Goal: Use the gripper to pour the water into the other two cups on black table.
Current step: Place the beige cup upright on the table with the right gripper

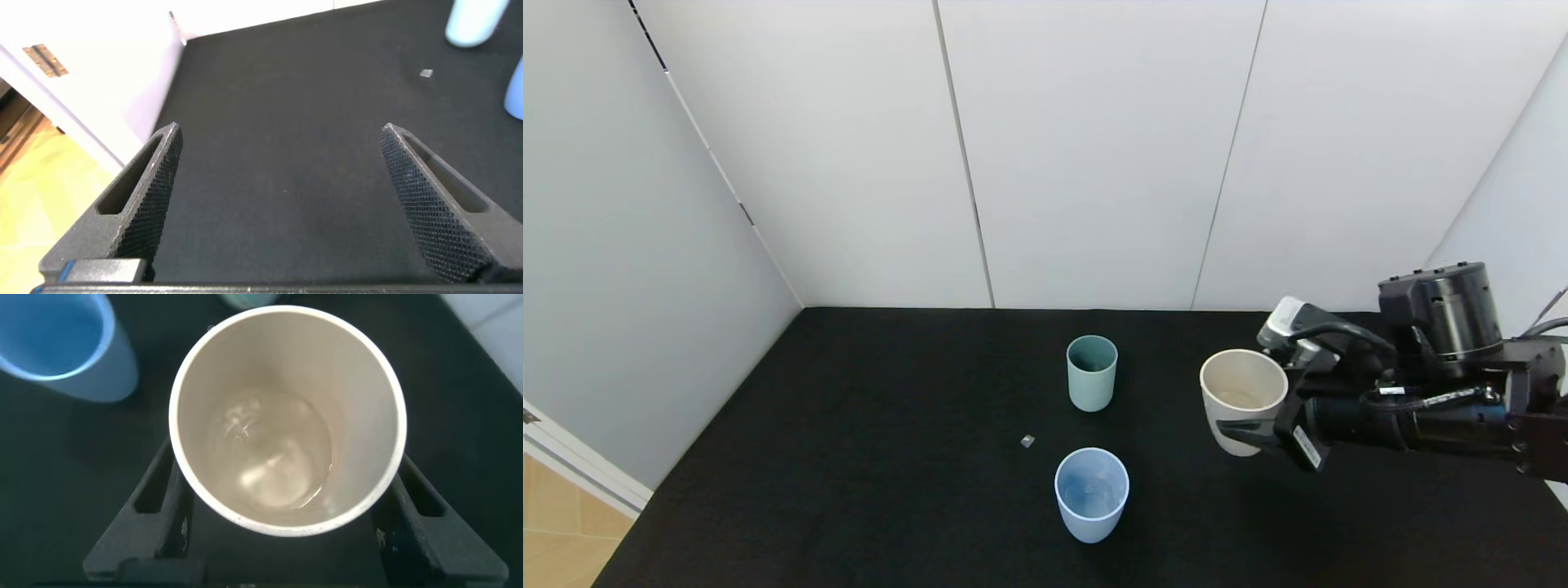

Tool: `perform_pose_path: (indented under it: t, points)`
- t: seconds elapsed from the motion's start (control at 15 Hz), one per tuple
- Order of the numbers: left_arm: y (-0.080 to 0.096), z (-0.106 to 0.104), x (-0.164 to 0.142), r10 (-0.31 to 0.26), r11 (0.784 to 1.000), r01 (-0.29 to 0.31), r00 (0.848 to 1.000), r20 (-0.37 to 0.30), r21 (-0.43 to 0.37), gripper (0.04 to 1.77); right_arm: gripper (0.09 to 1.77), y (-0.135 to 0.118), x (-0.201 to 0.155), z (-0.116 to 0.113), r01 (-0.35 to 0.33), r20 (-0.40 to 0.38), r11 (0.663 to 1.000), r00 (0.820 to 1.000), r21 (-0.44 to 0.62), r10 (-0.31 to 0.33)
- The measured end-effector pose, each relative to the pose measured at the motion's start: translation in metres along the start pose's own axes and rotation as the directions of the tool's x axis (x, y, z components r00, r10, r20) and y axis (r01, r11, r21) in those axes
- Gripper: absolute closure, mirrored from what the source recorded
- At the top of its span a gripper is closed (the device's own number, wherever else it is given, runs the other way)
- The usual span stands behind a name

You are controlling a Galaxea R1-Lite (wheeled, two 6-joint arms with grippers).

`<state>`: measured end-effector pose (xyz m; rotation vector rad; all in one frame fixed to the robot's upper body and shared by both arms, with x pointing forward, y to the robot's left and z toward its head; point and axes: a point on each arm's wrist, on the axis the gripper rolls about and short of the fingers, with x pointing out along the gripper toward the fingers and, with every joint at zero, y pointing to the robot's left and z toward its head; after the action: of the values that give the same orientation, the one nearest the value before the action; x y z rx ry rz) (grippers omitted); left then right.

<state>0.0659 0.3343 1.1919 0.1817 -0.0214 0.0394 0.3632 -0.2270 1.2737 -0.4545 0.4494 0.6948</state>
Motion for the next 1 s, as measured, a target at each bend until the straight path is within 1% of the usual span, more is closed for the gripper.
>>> perform_pose_path:
  t: [0.07,0.13,0.27,0.33,0.47,0.6,0.73,1.0]
  points:
    - [0.000,0.000,0.000,0.000,1.000,0.000,1.000,0.000,0.001,0.09,0.60,-0.010,-0.003,-0.008,0.026,0.025,0.999,0.999,0.045,-0.027]
    - [0.000,0.000,0.000,0.000,1.000,0.000,1.000,0.000,0.000,0.09,0.60,-0.021,-0.005,-0.015,0.065,0.046,0.994,0.997,0.087,-0.069]
    - [0.000,0.000,0.000,0.000,1.000,0.000,1.000,0.000,0.000,0.09,0.60,-0.038,-0.008,-0.028,0.132,0.081,0.979,0.986,0.152,-0.146]
    - [0.000,0.000,0.000,0.000,1.000,0.000,1.000,0.000,0.000,0.09,0.60,-0.045,-0.008,-0.036,0.155,0.088,0.971,0.981,0.180,-0.173]
    - [0.000,0.000,0.000,0.000,1.000,0.000,1.000,0.000,0.000,0.09,0.60,-0.055,-0.009,-0.047,0.167,0.096,0.961,0.977,0.219,-0.191]
    - [0.000,0.000,0.000,0.000,1.000,0.000,1.000,0.000,0.001,0.09,0.60,-0.064,-0.009,-0.059,0.180,0.074,0.950,0.976,0.255,-0.205]
    - [0.000,0.000,0.000,-0.001,1.000,0.001,1.000,0.000,0.000,0.09,0.60,-0.072,-0.008,-0.068,0.198,0.054,0.932,0.973,0.304,-0.224]
    - [0.000,0.000,0.000,0.000,1.000,0.000,1.000,0.000,0.001,0.09,0.60,-0.084,0.004,-0.078,0.222,0.067,0.919,0.964,0.325,-0.256]
